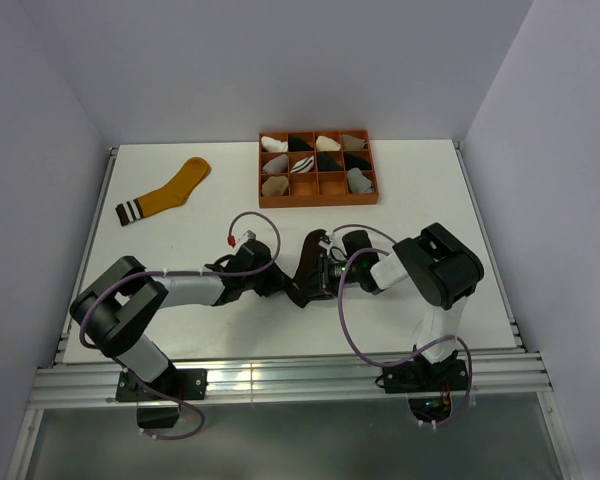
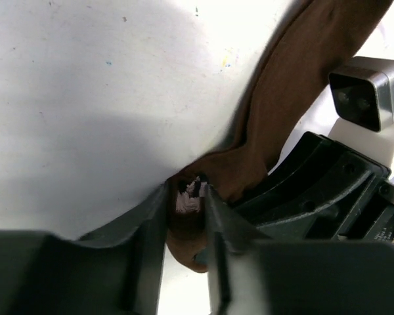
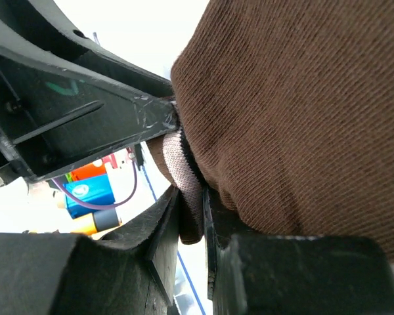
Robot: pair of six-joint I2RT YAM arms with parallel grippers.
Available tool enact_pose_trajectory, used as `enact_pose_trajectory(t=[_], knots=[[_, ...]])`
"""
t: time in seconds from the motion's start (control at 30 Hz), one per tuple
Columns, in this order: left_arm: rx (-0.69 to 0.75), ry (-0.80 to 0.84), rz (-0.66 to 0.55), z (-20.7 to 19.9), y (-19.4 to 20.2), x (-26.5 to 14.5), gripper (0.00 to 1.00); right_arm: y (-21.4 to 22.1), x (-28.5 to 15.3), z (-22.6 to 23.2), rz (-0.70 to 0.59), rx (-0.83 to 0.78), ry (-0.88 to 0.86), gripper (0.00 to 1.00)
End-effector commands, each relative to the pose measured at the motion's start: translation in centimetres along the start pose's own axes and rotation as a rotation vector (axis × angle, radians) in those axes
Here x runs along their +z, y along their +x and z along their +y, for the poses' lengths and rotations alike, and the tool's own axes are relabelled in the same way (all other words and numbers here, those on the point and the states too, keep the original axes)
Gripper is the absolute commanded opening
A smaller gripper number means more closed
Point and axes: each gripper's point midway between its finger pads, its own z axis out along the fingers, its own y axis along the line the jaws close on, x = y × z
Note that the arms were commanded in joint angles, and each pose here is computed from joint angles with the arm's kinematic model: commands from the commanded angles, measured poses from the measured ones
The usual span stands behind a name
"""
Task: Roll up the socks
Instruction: Roll the sock at the center of the board.
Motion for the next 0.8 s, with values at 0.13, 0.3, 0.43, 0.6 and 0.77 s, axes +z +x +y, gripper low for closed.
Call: enact_pose_trajectory(t=[0.13, 0.3, 0.43, 0.6, 0.77], knots=[[0.033, -0.137, 0.025, 4.0, 1.0, 0.2, 0.1, 0.3, -0.3, -3.1, -0.026, -0.028, 0.16, 0.16], [0.051, -0.158, 0.013, 4.0, 0.7, -0.2, 0.0, -0.9, -1.4, -0.9, -0.089, -0.209, 0.185, 0.34], [0.087, -0.209, 0.009, 4.1, 0.7, -0.3, 0.0, -2.0, -2.7, 0.6, -0.206, -0.43, 0.294, 0.39], [0.116, -0.22, 0.009, 3.9, 0.7, -0.3, 0.0, -2.7, -4.0, 2.6, -0.399, -0.668, 0.472, 0.42], [0.125, -0.21, 0.017, 3.8, 0.9, -0.2, 0.0, -2.1, -3.7, 4.2, -0.437, -0.78, 0.494, 0.43]])
